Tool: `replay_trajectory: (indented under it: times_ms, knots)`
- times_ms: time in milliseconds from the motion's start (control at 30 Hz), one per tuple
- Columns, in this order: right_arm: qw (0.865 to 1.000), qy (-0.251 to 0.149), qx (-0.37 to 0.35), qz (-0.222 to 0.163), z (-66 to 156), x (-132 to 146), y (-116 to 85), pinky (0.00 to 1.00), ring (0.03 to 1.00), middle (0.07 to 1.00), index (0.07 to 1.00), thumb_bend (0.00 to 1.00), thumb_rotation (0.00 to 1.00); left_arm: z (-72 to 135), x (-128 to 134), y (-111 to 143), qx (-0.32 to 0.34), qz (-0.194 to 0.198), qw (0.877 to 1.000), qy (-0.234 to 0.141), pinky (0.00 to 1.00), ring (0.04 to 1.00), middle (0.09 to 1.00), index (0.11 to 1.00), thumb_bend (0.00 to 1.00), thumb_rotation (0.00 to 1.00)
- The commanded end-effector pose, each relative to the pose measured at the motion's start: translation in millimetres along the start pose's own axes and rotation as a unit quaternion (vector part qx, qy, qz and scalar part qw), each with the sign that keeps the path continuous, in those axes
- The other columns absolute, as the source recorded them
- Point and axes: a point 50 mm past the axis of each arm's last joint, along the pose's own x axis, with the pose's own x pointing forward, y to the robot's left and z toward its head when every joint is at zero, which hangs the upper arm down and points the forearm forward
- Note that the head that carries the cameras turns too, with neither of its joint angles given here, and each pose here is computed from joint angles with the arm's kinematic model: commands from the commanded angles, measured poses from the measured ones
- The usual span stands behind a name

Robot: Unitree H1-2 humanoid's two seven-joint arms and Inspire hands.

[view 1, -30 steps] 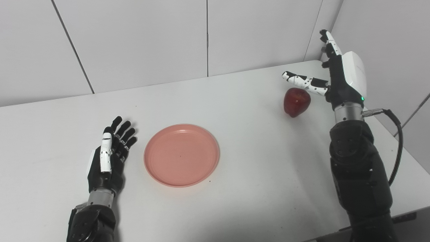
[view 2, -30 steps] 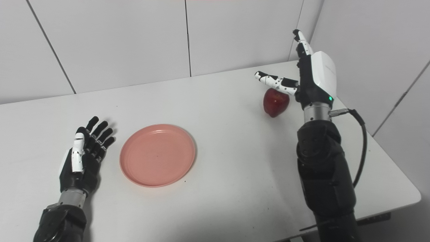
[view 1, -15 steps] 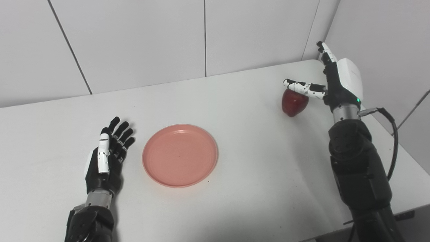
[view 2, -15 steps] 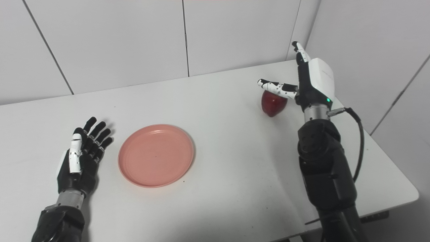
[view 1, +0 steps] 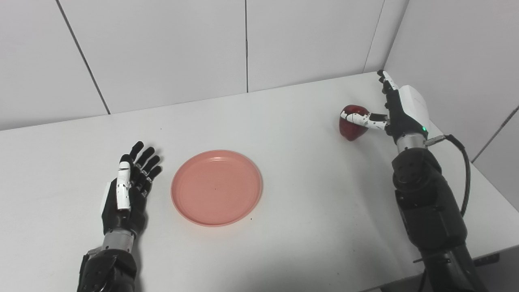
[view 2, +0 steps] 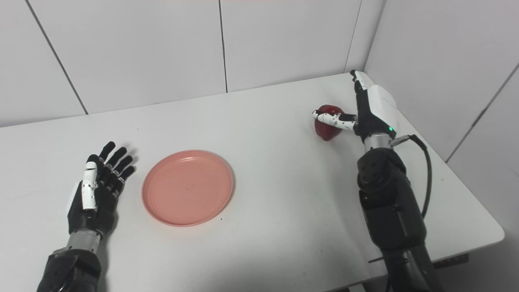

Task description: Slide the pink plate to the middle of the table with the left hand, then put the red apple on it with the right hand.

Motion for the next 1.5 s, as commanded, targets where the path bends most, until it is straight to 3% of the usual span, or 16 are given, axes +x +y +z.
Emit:
replay_trajectory:
  times_ms: [0, 700, 1467]
  knots:
    - [0.999, -0.019, -0.007, -0.030, 10, 11, -14, 0.74, 0.858, 0.908, 0.923, 1.00, 0.46, -15, -8, 8, -0.012, 0.021, 0.999, 0.041, 0.88, 0.875, 0.883, 0.882, 0.38, 1.00]
    - [1.000, -0.010, -0.010, -0.001, 8, 28, 4, 0.74, 0.859, 0.903, 0.918, 1.00, 0.46, -17, -11, 9, -0.015, 0.020, 0.999, 0.045, 0.88, 0.876, 0.884, 0.882, 0.38, 1.00]
    - [1.000, 0.004, -0.013, 0.016, 5, 37, 11, 0.72, 0.848, 0.894, 0.893, 0.99, 0.43, -15, -13, 8, -0.012, 0.018, 0.999, 0.045, 0.88, 0.872, 0.882, 0.880, 0.39, 1.00]
